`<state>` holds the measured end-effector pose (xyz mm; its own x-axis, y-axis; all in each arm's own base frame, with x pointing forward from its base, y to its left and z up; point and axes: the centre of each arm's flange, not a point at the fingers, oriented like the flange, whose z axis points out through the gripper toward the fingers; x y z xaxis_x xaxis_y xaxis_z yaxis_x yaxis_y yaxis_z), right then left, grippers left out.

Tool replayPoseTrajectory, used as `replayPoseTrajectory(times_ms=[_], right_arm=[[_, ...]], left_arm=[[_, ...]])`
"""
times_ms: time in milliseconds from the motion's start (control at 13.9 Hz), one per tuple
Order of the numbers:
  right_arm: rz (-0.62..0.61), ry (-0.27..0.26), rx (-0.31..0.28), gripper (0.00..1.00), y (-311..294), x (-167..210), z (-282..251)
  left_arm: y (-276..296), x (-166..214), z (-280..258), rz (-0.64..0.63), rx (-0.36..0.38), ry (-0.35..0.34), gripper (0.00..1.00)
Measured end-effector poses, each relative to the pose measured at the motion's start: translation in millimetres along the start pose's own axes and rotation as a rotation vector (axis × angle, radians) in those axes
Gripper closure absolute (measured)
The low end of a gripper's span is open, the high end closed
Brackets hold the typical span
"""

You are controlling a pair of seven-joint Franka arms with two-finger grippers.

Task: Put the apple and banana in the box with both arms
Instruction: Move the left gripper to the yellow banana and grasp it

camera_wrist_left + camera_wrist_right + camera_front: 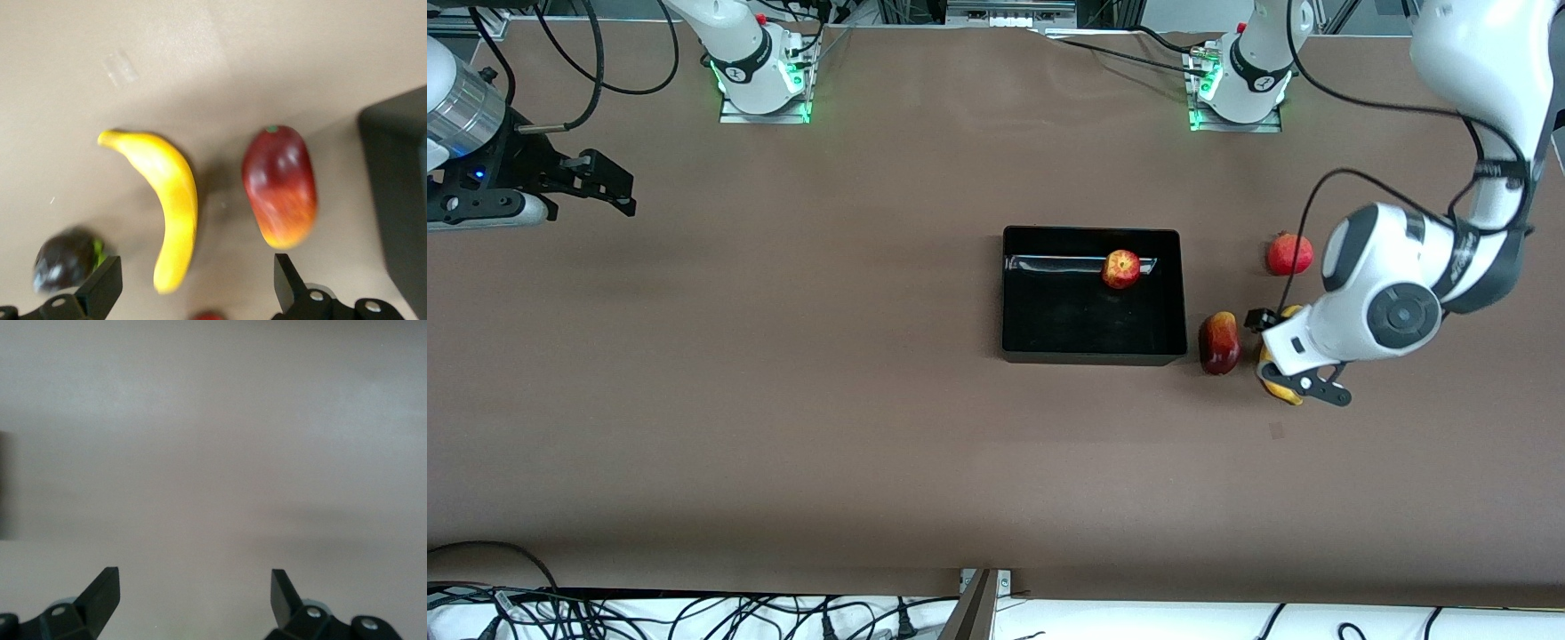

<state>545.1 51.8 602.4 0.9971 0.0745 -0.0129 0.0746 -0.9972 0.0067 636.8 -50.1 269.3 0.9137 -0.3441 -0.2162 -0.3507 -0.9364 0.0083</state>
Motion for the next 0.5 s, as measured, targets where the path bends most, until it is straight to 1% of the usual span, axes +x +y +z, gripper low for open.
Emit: replayPoseTrajectory(times_ms=[216, 359, 431, 503], right_arm=[[0.0, -0.001, 0.0, 0.0, 0.0, 0.3, 0.5], [0.0, 0.002, 0.0, 0.0, 0.0, 0.8, 0.6], [0.0, 0.002, 0.0, 0.0, 0.0, 0.9, 0.6], [0.0, 0.003, 0.0, 0.0, 0.0, 1.0, 0.7]], left_arm=[[-15.8, -13.6, 61.8, -0.024, -0.037, 0.065, 0.0], [-18.0, -24.7, 90.2, -0.03, -0.057, 0.065, 0.0], [-15.7, -26.5, 95.7, -0.021, -0.053, 0.059, 0.07], [-13.7, -27.0, 97.8, -0.005, -0.042, 0.054, 0.19]])
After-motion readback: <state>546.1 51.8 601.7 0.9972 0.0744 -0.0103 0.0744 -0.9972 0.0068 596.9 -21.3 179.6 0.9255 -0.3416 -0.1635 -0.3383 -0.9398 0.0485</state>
